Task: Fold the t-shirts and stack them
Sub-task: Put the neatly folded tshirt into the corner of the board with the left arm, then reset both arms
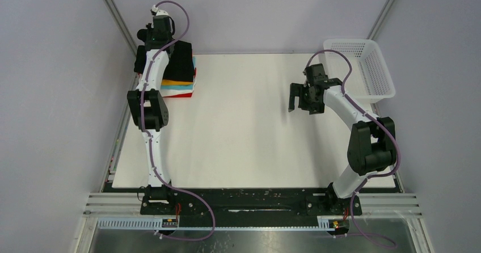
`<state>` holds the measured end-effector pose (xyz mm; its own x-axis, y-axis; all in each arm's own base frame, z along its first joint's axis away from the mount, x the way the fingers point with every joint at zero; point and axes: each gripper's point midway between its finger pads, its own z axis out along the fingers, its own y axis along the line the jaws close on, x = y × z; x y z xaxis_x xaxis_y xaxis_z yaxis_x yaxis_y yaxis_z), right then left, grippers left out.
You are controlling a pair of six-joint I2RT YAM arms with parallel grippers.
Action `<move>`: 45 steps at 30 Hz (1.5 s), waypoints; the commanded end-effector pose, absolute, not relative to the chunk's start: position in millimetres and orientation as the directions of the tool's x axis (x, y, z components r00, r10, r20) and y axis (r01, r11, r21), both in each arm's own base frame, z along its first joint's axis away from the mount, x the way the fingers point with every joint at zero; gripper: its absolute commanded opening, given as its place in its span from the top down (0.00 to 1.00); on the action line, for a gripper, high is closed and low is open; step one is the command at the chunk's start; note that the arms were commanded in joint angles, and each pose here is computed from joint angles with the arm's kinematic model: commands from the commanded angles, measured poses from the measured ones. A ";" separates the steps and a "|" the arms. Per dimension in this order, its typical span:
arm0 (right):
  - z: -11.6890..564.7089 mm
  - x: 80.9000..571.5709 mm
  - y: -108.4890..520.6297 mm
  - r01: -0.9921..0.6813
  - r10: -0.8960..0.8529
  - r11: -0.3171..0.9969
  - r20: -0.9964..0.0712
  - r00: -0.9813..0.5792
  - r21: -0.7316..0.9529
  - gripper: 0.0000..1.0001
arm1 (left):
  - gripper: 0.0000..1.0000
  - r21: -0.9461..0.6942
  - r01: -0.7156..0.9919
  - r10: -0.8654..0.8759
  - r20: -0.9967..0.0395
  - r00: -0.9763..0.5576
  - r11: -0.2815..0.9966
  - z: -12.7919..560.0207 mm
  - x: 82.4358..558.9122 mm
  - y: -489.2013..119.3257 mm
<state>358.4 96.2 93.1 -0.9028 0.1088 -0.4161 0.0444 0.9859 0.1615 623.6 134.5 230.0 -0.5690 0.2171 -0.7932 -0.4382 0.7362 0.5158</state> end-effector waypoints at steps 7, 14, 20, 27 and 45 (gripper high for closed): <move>109.2 370.3 81.7 0.065 0.103 0.993 -0.459 -0.882 0.097 0.00 | 0.13 0.471 -0.611 0.131 -0.846 -0.516 0.636 234.7 612.9 166.6; 116.7 373.9 80.9 0.084 0.123 0.991 -0.483 -0.867 0.102 0.01 | 0.01 0.263 -0.651 -0.025 -0.917 -0.398 0.712 247.7 605.9 147.7; 134.9 383.8 75.9 0.144 0.210 0.977 -0.561 -0.800 0.159 0.00 | 0.01 -0.068 -0.520 -0.217 -0.948 -0.232 0.851 293.8 584.7 92.1; 152.7 379.8 44.9 0.278 0.376 0.927 -0.643 -0.667 0.254 0.01 | 0.01 -0.178 -0.466 -0.281 -0.946 -0.161 0.867 322.9 507.5 35.0; 121.6 353.3 19.1 0.295 0.329 0.937 -0.752 -0.571 0.186 0.01 | 0.01 -0.388 -0.391 -0.519 -0.792 -0.321 0.835 171.2 350.9 -17.6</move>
